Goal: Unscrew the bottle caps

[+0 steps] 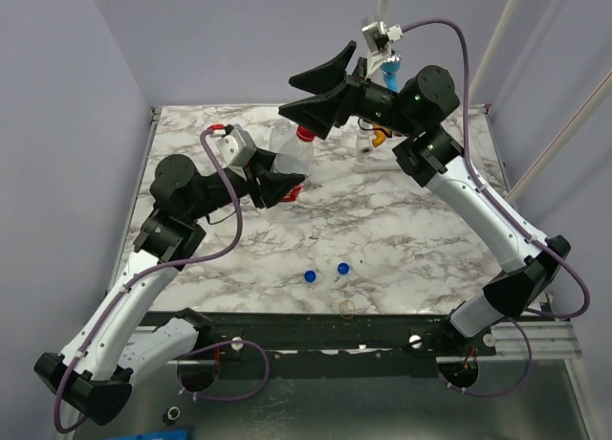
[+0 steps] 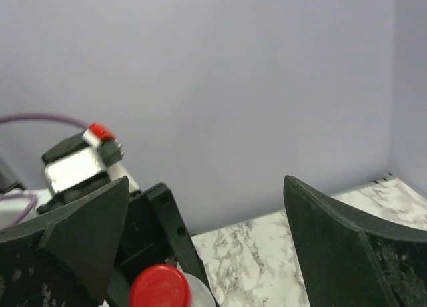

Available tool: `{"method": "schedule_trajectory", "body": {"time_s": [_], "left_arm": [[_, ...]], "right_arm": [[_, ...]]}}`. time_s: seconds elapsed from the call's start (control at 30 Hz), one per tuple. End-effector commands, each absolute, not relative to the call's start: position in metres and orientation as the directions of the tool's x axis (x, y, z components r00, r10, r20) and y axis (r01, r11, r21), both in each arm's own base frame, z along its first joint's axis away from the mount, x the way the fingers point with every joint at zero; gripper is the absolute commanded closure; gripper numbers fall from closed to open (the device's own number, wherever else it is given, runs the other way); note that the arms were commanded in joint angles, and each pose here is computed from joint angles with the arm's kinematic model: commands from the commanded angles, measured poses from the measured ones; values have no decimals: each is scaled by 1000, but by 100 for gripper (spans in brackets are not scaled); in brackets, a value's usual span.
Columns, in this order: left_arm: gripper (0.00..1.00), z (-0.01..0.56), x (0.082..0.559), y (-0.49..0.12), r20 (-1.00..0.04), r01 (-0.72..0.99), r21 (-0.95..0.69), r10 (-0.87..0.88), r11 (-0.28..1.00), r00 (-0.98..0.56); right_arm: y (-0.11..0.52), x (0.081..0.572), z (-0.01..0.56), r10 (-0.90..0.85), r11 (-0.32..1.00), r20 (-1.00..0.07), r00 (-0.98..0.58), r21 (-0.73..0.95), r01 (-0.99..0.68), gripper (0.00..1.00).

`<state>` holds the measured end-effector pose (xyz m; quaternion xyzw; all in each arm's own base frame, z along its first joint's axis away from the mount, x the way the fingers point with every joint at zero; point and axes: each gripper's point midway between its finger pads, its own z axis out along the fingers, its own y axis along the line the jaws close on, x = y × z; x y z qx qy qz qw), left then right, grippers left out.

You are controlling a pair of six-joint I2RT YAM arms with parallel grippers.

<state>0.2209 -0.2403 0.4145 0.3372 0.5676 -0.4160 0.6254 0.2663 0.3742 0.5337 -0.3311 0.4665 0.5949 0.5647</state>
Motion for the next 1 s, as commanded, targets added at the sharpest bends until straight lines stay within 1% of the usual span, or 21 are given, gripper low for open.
{"method": "schedule_trajectory", "body": {"time_s": [0.0, 0.07, 0.13, 0.3, 0.47, 0.53, 0.67, 0.8, 0.9, 0.97], "left_arm": [[57, 389, 260, -221, -990, 790, 108, -5, 603, 139], [58, 396, 271, -211, -979, 732, 160, 9, 663, 205], [59, 404, 283, -201, -970, 669, 174, 10, 723, 241], [63, 414, 300, -186, -965, 573, 156, 0, 804, 263], [63, 413, 297, -190, -967, 595, 143, -18, 791, 256], [64, 413, 297, -190, -967, 595, 137, -22, 792, 252], [64, 411, 295, -188, -969, 594, 134, -21, 793, 247], [64, 410, 293, -188, -969, 597, 132, -23, 791, 245], [64, 412, 292, -189, -969, 600, 132, -27, 789, 247], [64, 413, 291, -189, -968, 604, 132, -29, 786, 250]], "right_arm": [[371, 307, 533, 389, 313, -906, -166, 299, -901, 0], [373, 309, 528, 376, 362, -911, -171, 315, -877, 0], [372, 308, 527, 375, 397, -912, -166, 320, -860, 0], [376, 307, 514, 343, 462, -921, -184, 336, -821, 5], [381, 314, 505, 344, 487, -915, -211, 367, -793, 11], [383, 314, 507, 361, 476, -908, -212, 375, -795, 13], [384, 313, 515, 392, 456, -896, -208, 386, -802, 22], [391, 312, 518, 391, 423, -894, -220, 387, -819, 26], [397, 313, 515, 371, 415, -898, -238, 390, -822, 31], [401, 314, 511, 364, 409, -898, -247, 393, -824, 37]]}}
